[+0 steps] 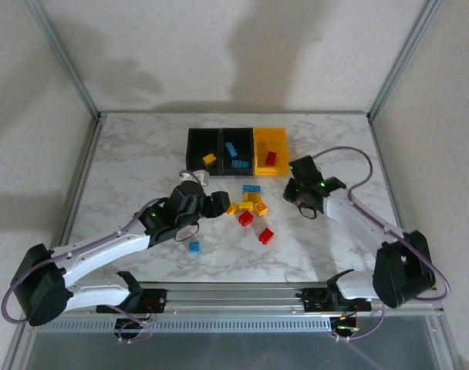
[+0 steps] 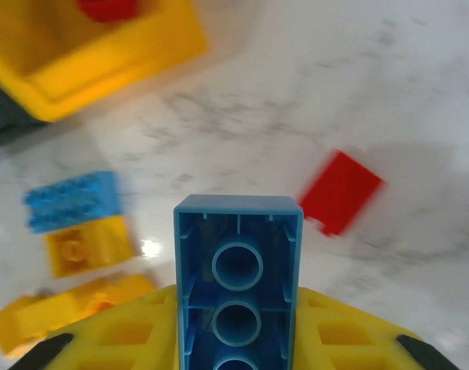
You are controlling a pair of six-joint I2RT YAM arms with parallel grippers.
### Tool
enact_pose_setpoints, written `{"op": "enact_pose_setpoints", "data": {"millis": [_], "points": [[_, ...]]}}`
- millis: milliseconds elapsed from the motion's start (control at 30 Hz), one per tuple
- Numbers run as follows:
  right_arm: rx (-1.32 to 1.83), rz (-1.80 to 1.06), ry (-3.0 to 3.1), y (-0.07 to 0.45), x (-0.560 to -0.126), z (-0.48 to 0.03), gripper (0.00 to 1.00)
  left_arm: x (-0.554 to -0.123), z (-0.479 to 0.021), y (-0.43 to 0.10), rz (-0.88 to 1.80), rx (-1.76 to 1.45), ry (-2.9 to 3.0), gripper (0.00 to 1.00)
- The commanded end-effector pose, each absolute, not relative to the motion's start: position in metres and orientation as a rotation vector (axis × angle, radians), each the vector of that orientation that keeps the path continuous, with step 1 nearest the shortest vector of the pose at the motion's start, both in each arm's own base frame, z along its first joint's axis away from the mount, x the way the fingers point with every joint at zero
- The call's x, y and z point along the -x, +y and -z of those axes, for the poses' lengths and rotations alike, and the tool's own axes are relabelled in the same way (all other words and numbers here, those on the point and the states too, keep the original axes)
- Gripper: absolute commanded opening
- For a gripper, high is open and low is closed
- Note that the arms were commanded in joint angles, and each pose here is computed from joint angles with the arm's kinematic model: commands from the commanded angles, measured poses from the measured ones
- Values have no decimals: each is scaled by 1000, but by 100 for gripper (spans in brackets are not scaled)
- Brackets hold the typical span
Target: Sort the legos into containers by color
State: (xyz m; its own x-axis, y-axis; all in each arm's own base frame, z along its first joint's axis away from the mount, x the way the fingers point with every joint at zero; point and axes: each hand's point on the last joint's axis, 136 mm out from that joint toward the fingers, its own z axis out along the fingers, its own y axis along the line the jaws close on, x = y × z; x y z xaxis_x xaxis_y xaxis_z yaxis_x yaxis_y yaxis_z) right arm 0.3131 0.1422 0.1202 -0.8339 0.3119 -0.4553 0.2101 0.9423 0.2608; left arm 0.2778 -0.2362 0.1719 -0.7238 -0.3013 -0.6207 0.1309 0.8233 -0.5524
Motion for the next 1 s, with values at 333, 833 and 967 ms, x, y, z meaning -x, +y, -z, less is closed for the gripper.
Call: {"op": "enact_pose_setpoints", "data": {"millis": [333, 833, 967], "points": [[7, -356, 2568, 276, -415, -141, 29, -301, -182, -180, 763, 343, 2214, 66], [-4, -264, 2609, 301, -499, -101, 31, -297, -179, -171, 776, 397, 2215, 66], [2, -241, 2618, 303, -507, -92, 33, -296, -178, -170, 782, 408, 2213, 66]]}}
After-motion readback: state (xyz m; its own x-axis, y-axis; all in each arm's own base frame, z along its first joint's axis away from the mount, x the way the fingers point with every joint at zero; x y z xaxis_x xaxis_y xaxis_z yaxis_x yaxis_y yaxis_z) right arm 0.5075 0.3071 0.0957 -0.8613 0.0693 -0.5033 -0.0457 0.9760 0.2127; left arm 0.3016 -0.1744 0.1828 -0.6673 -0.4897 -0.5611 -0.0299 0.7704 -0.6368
